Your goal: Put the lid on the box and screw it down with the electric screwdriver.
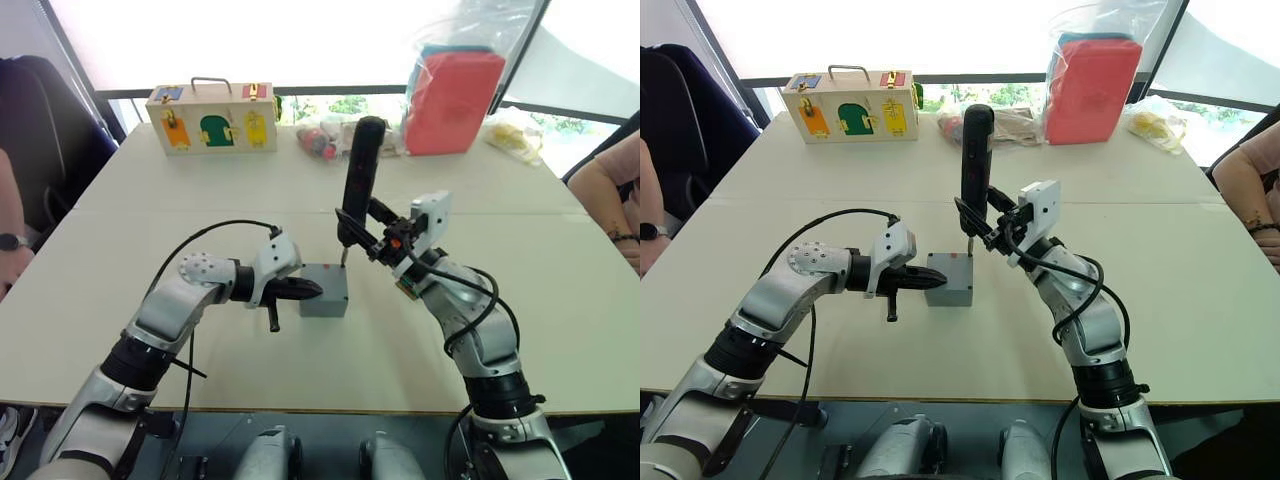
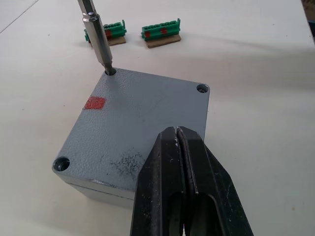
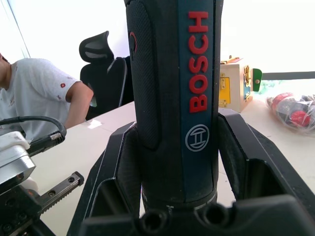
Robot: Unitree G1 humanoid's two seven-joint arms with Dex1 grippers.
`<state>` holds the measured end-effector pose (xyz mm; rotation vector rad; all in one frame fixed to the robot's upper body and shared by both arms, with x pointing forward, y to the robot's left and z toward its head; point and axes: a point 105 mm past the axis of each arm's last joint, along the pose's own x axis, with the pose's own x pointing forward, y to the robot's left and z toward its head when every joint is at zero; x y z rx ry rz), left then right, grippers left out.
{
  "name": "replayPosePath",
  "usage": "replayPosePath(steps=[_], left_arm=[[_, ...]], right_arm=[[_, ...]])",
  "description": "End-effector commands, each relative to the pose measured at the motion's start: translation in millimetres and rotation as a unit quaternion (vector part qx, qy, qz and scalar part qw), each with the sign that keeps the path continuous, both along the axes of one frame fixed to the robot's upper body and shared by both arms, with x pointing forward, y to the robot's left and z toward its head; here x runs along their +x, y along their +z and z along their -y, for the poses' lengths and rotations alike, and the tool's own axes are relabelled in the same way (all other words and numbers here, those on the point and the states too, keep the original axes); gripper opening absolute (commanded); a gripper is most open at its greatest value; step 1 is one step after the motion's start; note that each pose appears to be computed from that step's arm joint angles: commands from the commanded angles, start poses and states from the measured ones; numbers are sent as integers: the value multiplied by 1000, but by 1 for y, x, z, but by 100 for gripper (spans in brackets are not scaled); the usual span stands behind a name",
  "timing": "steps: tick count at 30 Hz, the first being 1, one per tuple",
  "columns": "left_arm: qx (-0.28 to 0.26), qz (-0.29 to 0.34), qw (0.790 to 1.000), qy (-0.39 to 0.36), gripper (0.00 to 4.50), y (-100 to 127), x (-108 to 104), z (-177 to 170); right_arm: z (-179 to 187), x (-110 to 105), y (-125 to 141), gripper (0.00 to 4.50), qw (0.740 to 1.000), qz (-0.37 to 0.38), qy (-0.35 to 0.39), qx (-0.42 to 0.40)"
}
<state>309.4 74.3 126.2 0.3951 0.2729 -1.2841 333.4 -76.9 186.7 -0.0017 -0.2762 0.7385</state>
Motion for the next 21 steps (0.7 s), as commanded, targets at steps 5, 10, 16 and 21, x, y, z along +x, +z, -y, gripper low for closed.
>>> replayPosePath(steps=[5, 10, 16, 21], left_arm=[[7, -10, 1000, 8, 0, -8, 0, -3], [9, -10, 1000, 7, 0, -8, 0, -3], [9, -10, 1000, 5, 0, -9, -1, -2], [8, -11, 1000, 3, 0, -9, -2, -1]], right_arm=[[-2, 0, -63, 193, 993, -108, -9, -45], [-2, 2, -61, 193, 993, -105, -10, -44], [-1, 2, -58, 193, 994, -101, -11, -40], [0, 2, -56, 193, 994, -98, -12, -41]])
